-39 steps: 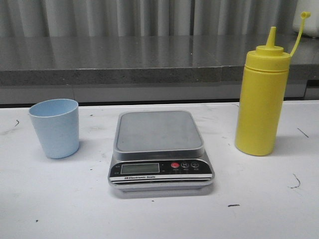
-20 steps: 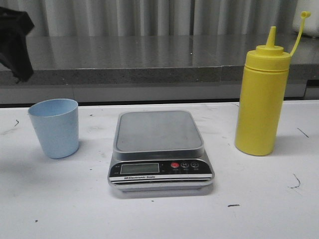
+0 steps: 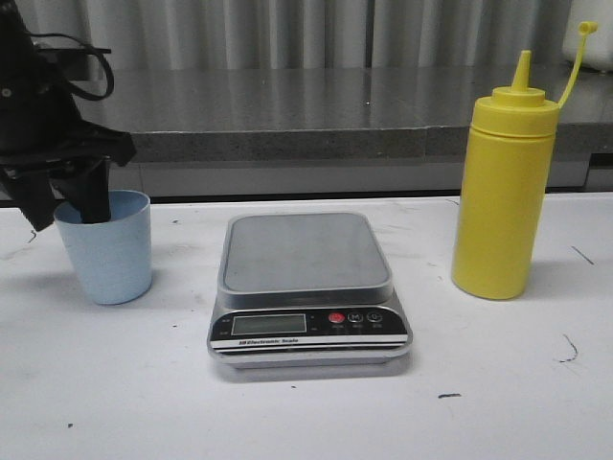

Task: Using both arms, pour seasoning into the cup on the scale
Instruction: 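Reach the left gripper to the light blue cup and grasp it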

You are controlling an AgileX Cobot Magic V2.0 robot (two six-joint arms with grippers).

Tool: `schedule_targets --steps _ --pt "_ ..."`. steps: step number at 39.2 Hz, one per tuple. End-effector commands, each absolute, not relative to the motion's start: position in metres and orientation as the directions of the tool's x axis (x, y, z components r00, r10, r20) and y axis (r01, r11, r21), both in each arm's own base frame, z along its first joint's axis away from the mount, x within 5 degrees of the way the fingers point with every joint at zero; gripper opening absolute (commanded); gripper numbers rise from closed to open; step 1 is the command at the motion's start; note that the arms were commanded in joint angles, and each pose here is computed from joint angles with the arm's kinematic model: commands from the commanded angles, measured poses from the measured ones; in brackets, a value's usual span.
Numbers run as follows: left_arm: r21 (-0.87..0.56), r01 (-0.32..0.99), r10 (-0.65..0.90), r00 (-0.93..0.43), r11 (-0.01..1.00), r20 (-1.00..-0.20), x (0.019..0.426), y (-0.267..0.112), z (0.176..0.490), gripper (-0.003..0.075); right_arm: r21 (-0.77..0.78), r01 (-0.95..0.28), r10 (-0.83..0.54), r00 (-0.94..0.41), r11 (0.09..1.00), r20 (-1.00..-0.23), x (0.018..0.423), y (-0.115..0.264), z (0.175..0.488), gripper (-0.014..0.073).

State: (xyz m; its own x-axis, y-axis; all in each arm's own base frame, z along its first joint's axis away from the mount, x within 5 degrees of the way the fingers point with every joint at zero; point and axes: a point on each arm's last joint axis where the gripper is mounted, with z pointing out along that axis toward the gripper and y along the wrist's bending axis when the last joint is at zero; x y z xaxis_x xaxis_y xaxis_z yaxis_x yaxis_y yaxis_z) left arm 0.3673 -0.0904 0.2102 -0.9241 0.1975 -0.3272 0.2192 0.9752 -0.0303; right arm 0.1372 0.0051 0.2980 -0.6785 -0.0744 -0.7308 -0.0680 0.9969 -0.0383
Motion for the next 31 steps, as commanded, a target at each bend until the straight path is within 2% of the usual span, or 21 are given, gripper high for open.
schedule_targets --steps 1,13,17,22,26,31 --pt "-0.035 0.221 0.187 -0.889 0.975 -0.417 0.371 -0.094 0.233 0.0249 -0.053 -0.060 -0.079 -0.615 0.997 -0.785 0.142 0.004 0.310 0.0442" --pt "-0.059 0.212 0.169 -0.892 0.975 -0.420 0.372 -0.096 0.235 -0.0020 -0.053 -0.060 -0.079 -0.615 0.997 -0.785 0.142 0.004 0.310 0.0442" --pt "-0.064 0.211 0.166 -0.893 0.975 -0.418 0.371 -0.096 0.237 -0.0020 -0.053 -0.060 -0.079 -0.615 0.997 -0.785 0.142 0.004 0.310 0.0442" --pt "-0.088 0.222 0.160 -0.881 0.971 -0.446 0.365 -0.102 0.257 -0.0020 -0.053 -0.060 -0.079 -0.611 0.997 -0.788 0.142 0.004 0.311 0.0442" --pt "-0.092 0.272 0.186 -0.831 0.958 -0.524 0.359 -0.117 0.294 -0.0020 -0.054 -0.060 -0.079 -0.607 0.997 -0.791 0.142 0.004 0.311 0.0442" --pt "-0.093 0.358 0.246 -0.786 0.929 -0.567 0.348 -0.145 0.332 -0.0020 -0.054 -0.060 -0.079 -0.607 0.997 -0.791 0.142 0.004 0.311 0.0442"
